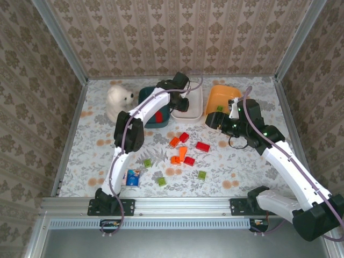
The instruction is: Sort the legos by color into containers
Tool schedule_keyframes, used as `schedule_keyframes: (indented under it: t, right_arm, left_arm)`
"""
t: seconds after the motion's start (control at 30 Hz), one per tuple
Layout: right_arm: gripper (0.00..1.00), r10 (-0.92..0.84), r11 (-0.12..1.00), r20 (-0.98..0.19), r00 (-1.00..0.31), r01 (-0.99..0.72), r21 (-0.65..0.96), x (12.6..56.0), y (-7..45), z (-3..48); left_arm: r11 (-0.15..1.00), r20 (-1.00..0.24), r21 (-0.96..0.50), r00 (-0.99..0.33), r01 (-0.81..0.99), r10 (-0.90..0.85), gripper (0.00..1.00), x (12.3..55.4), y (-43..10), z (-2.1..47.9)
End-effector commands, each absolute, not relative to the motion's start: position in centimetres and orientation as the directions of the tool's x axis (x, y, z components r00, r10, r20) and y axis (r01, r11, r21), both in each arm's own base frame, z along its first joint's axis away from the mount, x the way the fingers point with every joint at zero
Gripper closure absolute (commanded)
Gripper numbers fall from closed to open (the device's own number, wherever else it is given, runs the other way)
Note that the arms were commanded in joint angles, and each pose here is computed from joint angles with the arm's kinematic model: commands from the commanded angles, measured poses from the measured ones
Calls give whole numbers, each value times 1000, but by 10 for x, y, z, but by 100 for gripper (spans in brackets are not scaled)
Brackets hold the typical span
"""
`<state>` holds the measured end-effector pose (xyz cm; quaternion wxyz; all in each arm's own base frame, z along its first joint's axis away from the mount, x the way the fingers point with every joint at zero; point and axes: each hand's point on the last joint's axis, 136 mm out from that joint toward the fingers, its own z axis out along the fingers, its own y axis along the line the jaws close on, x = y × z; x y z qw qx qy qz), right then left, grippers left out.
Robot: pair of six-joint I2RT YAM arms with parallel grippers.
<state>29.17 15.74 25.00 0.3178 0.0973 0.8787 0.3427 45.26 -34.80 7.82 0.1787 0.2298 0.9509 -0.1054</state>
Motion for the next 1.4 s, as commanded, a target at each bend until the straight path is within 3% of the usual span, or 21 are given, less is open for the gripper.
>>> schedule_keyframes:
  t: [0.0, 0.23, 0.47, 0.73, 0.93, 1.17, 1.37]
  right_arm:
    - [27, 403, 732, -498, -768, -56, 679, 287, 154, 265]
    - [27, 412, 735, -473, -779, -23, 678, 286, 151, 253]
    - [27, 407, 761, -454, -792, 19, 649, 288, 146, 244]
    - [27, 383, 804, -465, -798, 39, 594, 290, 138, 242]
    - [30, 268, 890, -456, -849, 37, 455, 277, 132, 227]
    - [30, 87, 961, -196, -977, 31, 273, 219, 154, 159]
    - [28, 53, 977, 104, -993, 74, 202, 168, 179, 88]
  left_arm:
    - [884, -359, -155, -859, 441, 365, 81, 447, -350, 81]
    - [888, -305, -158, -876, 433, 373, 78, 434, -353, 61]
    - [887, -297, -166, -880, 430, 371, 57, 429, -353, 65]
    - [889, -390, -185, -861, 420, 326, 45, 440, -350, 121]
    - [903, -505, -245, -841, 354, 193, 43, 442, -332, 193]
    - [876, -602, -371, -798, 308, 26, 33, 396, -287, 243]
    - [855, -541, -427, -841, 294, 19, 27, 308, -244, 197]
